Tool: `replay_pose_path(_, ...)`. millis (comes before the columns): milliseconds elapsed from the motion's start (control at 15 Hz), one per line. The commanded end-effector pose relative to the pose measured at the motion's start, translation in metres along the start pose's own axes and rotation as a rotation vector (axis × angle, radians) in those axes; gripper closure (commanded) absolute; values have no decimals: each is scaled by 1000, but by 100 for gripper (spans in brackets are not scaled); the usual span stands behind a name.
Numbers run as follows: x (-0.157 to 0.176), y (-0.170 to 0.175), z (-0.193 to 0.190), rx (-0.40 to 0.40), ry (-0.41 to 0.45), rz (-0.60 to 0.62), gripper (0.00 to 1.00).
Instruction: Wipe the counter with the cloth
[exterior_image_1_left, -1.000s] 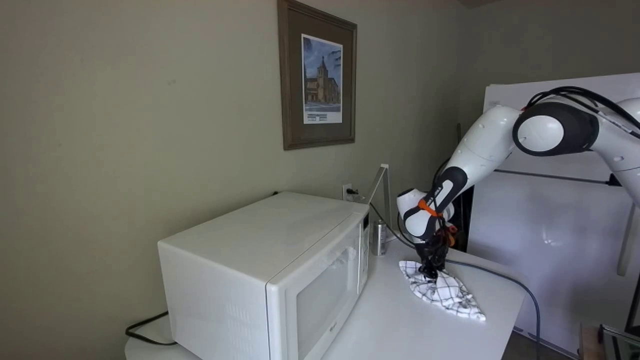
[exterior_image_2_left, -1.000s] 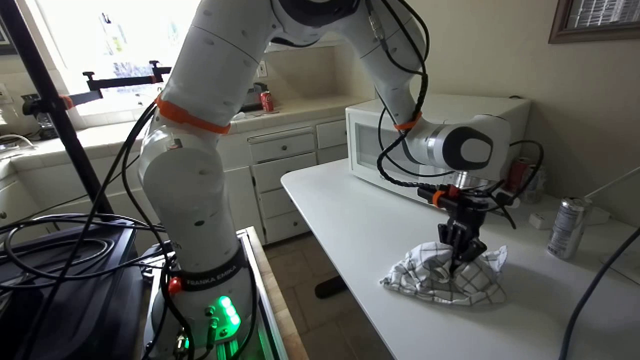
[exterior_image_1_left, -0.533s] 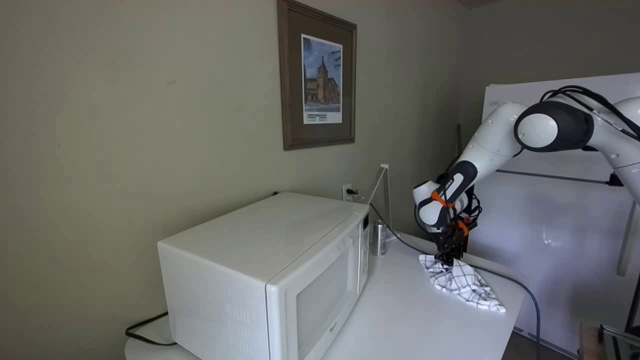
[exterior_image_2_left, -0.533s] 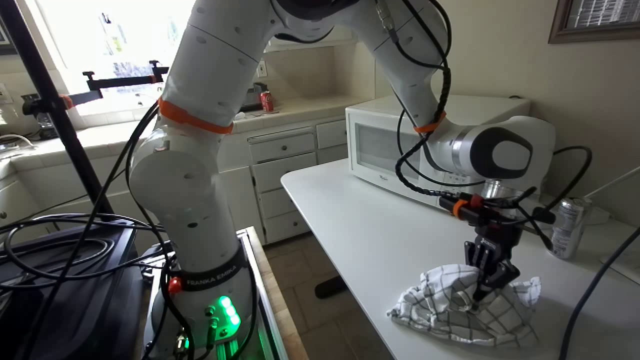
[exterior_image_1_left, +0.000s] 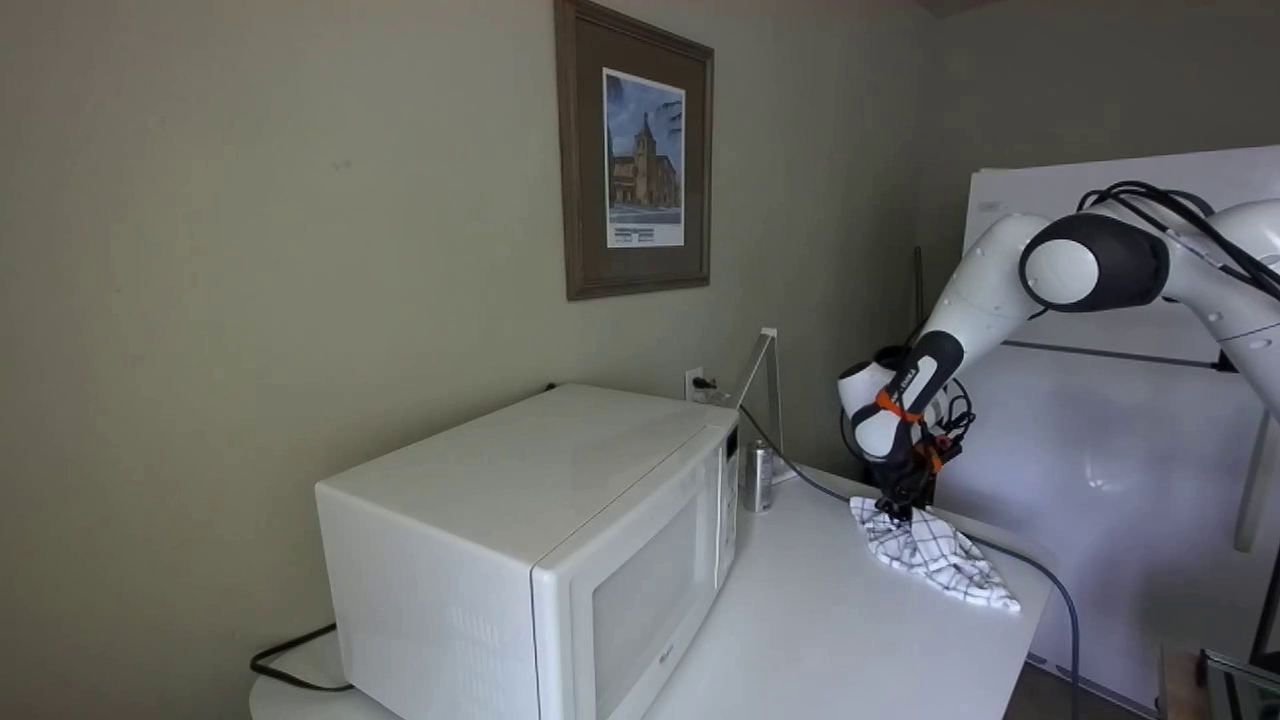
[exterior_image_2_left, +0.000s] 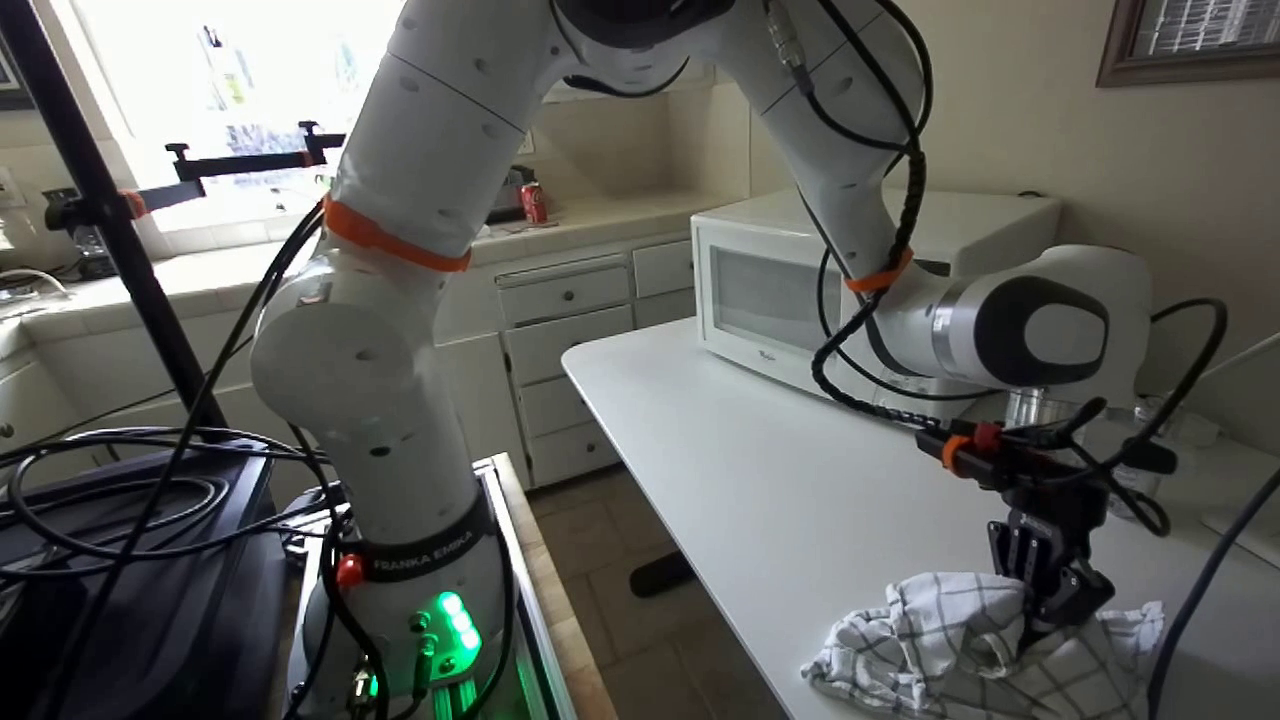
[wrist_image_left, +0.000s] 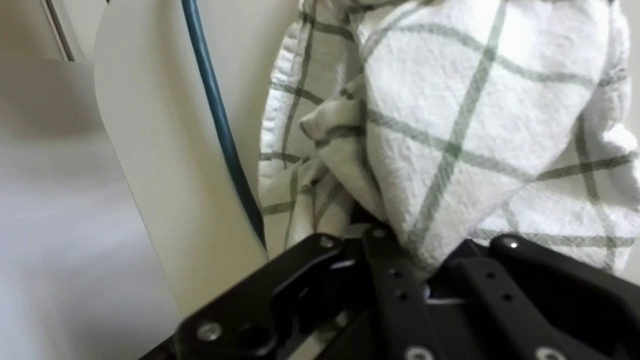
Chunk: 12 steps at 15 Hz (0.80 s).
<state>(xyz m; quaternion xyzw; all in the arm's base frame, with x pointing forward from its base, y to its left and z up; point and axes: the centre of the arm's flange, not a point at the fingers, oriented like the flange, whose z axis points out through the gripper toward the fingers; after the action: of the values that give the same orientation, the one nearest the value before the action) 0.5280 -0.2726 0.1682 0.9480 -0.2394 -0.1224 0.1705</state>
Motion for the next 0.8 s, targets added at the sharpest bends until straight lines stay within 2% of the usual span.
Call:
replay_pose_path(0,10,-21,16,53,106,13,97)
replay_pose_path(333,23,-51,9,223,337,31,97)
replay_pose_path(467,30,-62,1,279,460,45,97)
replay_pose_path(733,36,-80,-4,345,641,61,97)
